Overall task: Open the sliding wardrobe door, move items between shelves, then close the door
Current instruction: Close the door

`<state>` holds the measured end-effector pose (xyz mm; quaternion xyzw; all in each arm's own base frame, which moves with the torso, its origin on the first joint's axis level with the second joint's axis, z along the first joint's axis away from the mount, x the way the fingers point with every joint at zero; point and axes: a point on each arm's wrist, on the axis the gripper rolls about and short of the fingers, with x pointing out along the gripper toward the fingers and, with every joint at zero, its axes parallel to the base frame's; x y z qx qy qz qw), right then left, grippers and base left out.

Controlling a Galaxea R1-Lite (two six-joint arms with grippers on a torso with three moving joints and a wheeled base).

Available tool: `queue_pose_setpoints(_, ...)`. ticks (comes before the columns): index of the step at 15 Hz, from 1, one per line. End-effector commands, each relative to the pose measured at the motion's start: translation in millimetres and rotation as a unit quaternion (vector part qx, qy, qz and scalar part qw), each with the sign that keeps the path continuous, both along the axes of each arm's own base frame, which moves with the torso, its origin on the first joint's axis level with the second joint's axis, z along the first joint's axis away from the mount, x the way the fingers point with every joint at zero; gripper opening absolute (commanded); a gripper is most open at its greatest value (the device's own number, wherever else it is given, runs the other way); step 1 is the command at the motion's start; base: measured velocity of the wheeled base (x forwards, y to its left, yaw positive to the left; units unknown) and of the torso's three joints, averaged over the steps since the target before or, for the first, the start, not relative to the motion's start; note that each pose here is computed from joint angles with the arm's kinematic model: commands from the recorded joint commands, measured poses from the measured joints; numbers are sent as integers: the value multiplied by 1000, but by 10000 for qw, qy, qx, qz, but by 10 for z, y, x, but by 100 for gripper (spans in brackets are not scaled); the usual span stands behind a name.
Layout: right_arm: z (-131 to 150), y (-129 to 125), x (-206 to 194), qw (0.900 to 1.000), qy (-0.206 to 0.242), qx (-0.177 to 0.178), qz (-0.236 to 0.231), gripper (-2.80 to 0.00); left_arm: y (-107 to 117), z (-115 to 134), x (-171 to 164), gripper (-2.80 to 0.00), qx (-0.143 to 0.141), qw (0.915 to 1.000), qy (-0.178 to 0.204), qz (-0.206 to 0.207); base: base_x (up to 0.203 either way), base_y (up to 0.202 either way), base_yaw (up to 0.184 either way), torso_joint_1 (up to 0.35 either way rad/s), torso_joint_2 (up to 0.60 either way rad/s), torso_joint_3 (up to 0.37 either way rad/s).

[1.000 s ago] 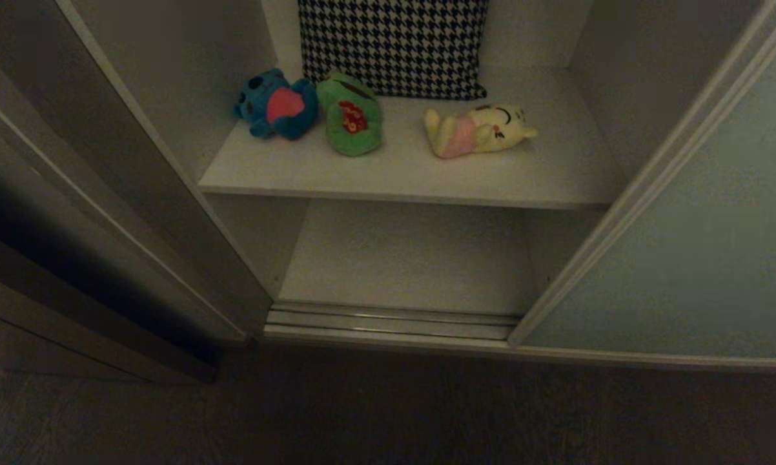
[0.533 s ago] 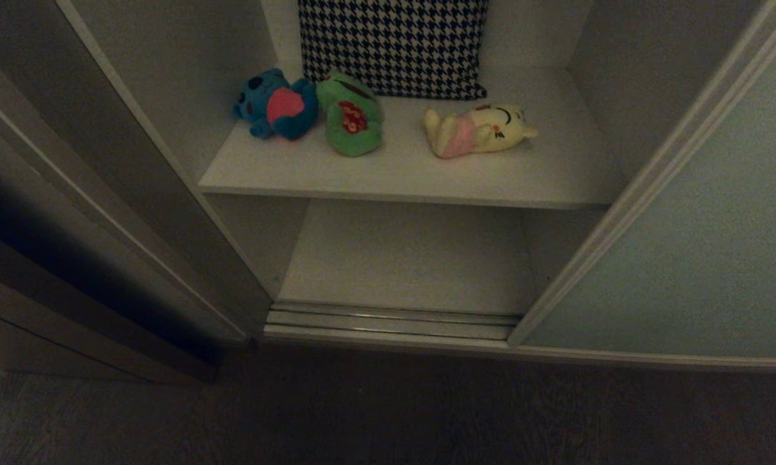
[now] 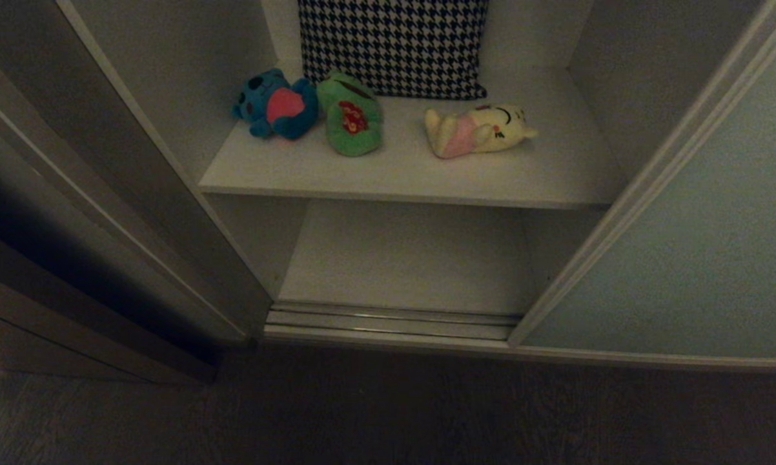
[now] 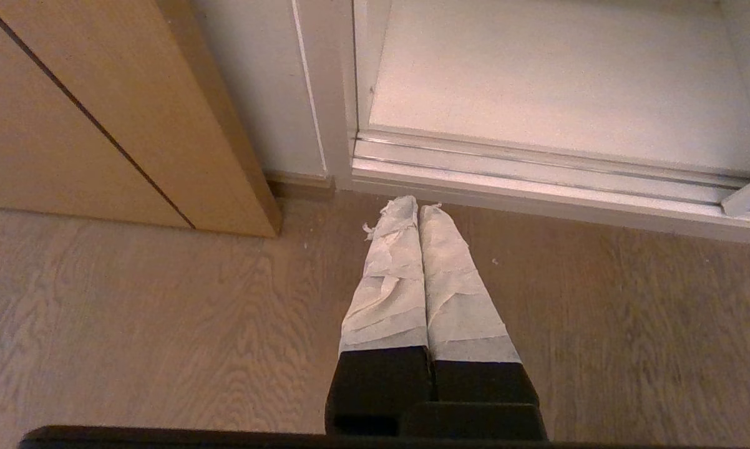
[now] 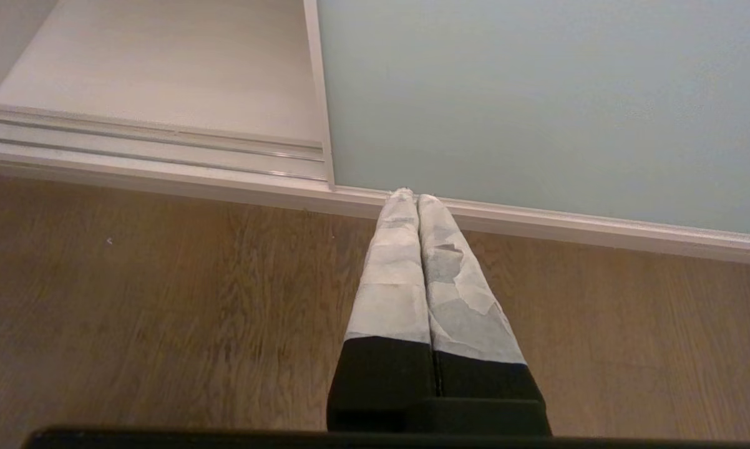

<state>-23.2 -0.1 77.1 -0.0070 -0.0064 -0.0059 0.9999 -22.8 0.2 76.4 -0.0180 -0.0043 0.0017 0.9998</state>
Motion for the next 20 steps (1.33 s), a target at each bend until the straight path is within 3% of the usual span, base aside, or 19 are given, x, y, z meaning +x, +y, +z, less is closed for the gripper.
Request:
queue_pose_setpoints(1,-6,0,-1,10000,19,-70,19,-280,0,0,0,-280,-4,10000,-3,5,0,0,0,0,0,0)
queue_pose_setpoints(3,-6,0,1,9999,-3,-103,-4,-280,0,0,0,-280,-4,10000,-3,5,0,0,0,0,0,0)
queue_pose_setpoints(5,-13,1,0,9992,51,-388,30,-280,0,0,0,-280,-4,10000,-3,5,0,0,0,0,0,0)
queue_pose_setpoints(7,56,2,-40,9991,177,-374,52,-280,0,0,0,-280,-4,10000,-3,5,0,0,0,0,0,0)
queue_pose_setpoints(8,233,2,-97,9994,99,-329,54,-280,0,0,0,-280,-4,10000,-3,5,0,0,0,0,0,0)
queue_pose_setpoints(10,852,2,-245,9998,-91,114,100,-280,0,1,1,-280,-4,10000,4,2,0,0,0,0,0,0)
queue_pose_setpoints(12,1399,-5,-218,9983,66,538,193,-280,0,0,0,-280,-4,10000,-3,5,0,0,0,0,0,0)
queue_pose_setpoints(17,2352,10,351,9910,493,1209,310,-280,0,0,0,-280,-4,10000,-3,5,0,0,0,0,0,0)
queue_pose_setpoints(20,2667,42,834,9813,801,1697,426,-280,0,0,0,-280,-4,10000,-3,5,0,0,0,0,0,0)
